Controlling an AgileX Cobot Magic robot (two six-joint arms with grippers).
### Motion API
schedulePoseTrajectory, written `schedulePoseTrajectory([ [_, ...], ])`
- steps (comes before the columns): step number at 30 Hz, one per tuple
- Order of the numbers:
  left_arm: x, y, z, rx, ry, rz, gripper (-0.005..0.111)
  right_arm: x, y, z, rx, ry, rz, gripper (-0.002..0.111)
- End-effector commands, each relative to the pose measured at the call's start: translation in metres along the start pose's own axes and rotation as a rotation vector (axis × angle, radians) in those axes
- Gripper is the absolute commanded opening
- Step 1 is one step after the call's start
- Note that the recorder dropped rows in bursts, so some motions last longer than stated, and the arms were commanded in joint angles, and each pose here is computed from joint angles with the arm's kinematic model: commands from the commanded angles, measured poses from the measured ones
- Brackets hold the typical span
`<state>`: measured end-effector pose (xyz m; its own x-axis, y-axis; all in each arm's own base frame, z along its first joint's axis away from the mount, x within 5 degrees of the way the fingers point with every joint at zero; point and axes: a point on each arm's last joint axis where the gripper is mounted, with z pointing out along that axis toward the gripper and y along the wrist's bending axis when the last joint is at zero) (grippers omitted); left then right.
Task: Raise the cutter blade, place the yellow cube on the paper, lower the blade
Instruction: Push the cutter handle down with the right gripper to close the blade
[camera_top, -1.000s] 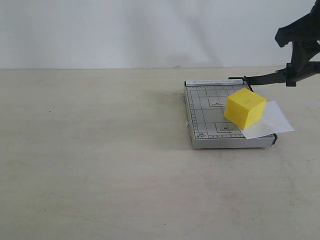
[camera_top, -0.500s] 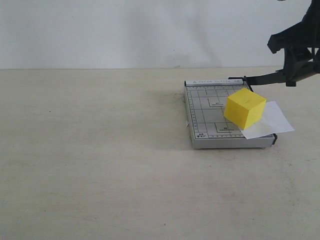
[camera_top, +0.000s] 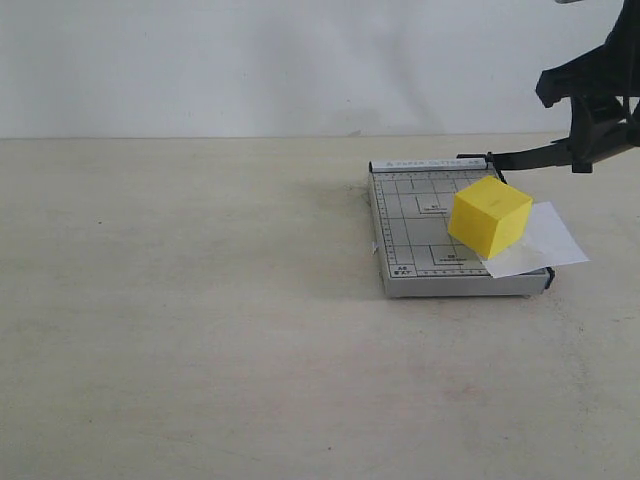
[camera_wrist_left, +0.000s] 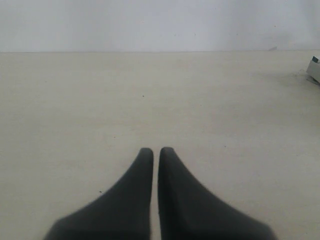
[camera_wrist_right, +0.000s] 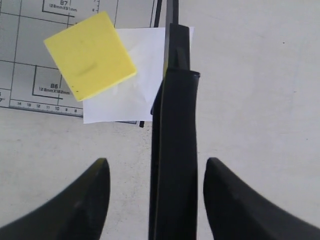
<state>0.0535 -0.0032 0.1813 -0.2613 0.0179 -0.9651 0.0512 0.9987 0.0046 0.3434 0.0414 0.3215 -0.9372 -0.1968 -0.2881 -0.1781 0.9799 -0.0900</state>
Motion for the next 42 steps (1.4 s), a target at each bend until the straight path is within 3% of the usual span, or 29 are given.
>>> schedulePoseTrajectory([
  [1, 0.000, 0.000, 0.000, 0.000, -0.001, -0.014, 0.004, 0.000, -0.004, 0.000, 0.033, 0.002, -0.003, 0.046],
  [6, 0.000, 0.000, 0.000, 0.000, -0.001, -0.014, 0.004, 0.000, -0.004, 0.000, 0.033, 0.002, -0.003, 0.030],
  [13, 0.000, 0.000, 0.000, 0.000, -0.001, -0.014, 0.004, 0.002, -0.004, 0.002, 0.032, 0.011, -0.012, 0.027],
  [19, 0.000, 0.000, 0.000, 0.000, -0.001, -0.014, 0.004, 0.034, -0.001, 0.026, 0.033, 0.141, -0.059, 0.000],
  [33, 0.000, 0.000, 0.000, 0.002, -0.001, -0.014, 0.004, 0.107, 0.012, 0.091, -0.010, 0.224, -0.036, 0.000],
  [42, 0.000, 0.000, 0.000, 0.002, -0.001, -0.014, 0.004, 0.147, 0.020, 0.128, -0.029, 0.187, -0.015, 0.000],
])
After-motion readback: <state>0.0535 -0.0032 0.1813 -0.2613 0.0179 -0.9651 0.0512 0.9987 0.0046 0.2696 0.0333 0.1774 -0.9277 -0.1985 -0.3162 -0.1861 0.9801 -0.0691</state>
